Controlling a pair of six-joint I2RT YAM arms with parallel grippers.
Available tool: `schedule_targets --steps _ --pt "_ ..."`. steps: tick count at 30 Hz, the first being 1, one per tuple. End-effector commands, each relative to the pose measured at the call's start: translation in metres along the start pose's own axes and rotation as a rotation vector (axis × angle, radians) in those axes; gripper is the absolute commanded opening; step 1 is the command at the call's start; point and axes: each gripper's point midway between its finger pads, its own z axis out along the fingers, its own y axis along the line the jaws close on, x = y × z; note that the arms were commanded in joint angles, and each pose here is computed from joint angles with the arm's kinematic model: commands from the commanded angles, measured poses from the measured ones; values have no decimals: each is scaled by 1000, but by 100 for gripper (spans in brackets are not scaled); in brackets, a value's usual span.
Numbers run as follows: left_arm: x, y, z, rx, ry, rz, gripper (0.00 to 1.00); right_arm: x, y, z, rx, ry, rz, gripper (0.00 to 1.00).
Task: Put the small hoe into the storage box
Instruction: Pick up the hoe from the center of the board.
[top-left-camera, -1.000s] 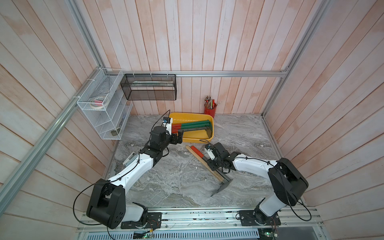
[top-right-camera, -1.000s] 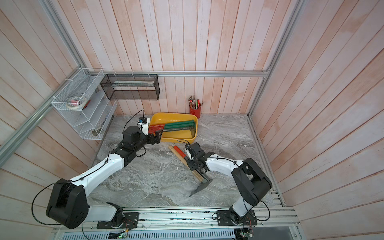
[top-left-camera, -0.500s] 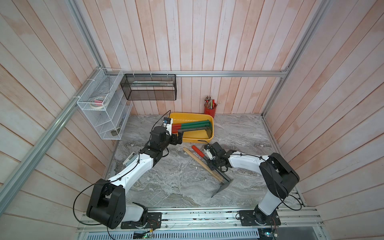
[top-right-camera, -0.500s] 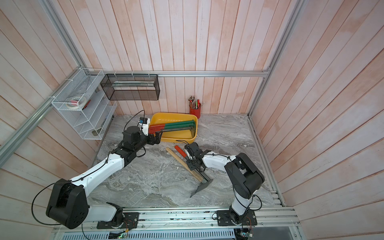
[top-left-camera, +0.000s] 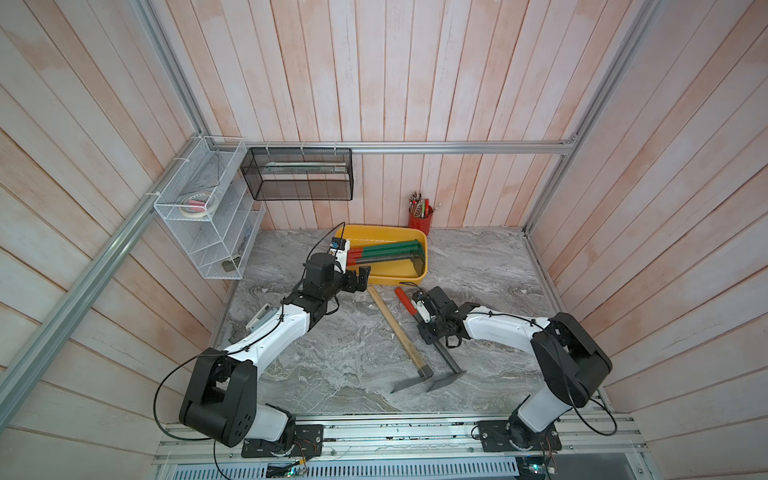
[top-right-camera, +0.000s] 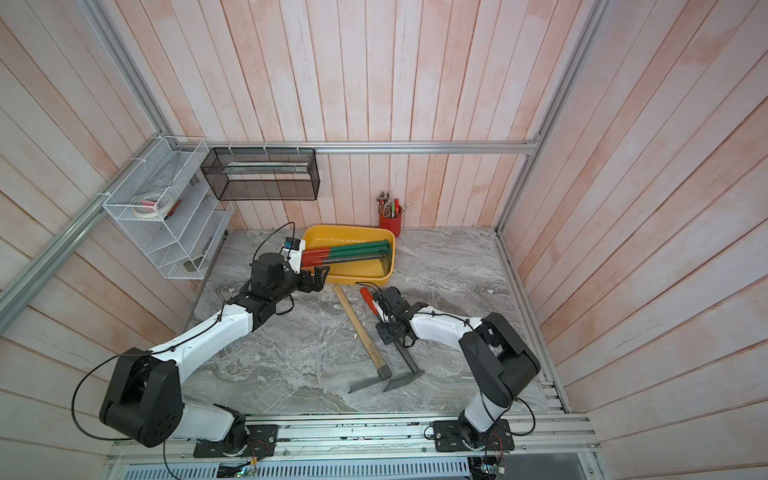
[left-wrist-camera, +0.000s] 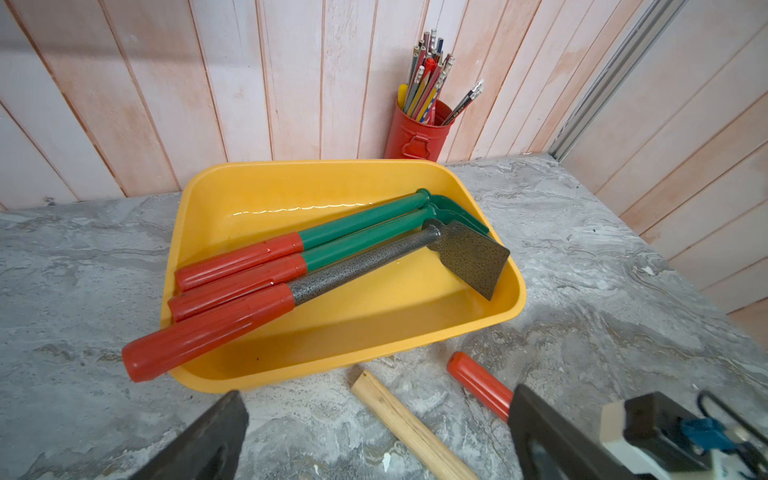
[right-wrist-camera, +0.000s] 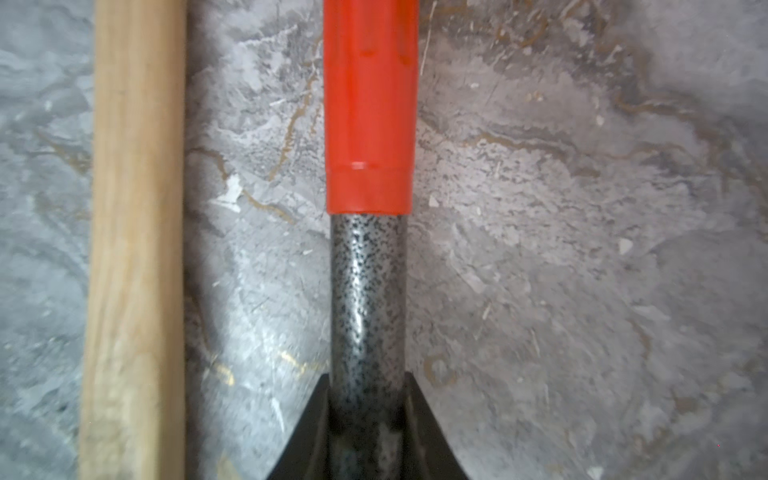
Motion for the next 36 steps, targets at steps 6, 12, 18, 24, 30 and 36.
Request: schedule_targets --steps 6,12,18,24,30,36 --pt "-5 -35 -7 114 -43 93 91 -49 13 -74 -185 -228 -62 0" --pt "-4 -57 -14 177 -57 184 84 -87 2 -99 -197 -360 -110 0" --pt "-9 -94 -26 327 -113 183 81 -109 9 -95 -251 -392 -140 0" --pt "-2 -121 -22 314 -123 347 84 -112 16 -87 -301 -366 -166 0" --pt "3 -86 -8 41 -71 626 100 -107 13 -92 -331 -350 -179 0" --pt "10 -81 2 11 -20 718 100 -108 -12 -101 -313 -351 -122 0"
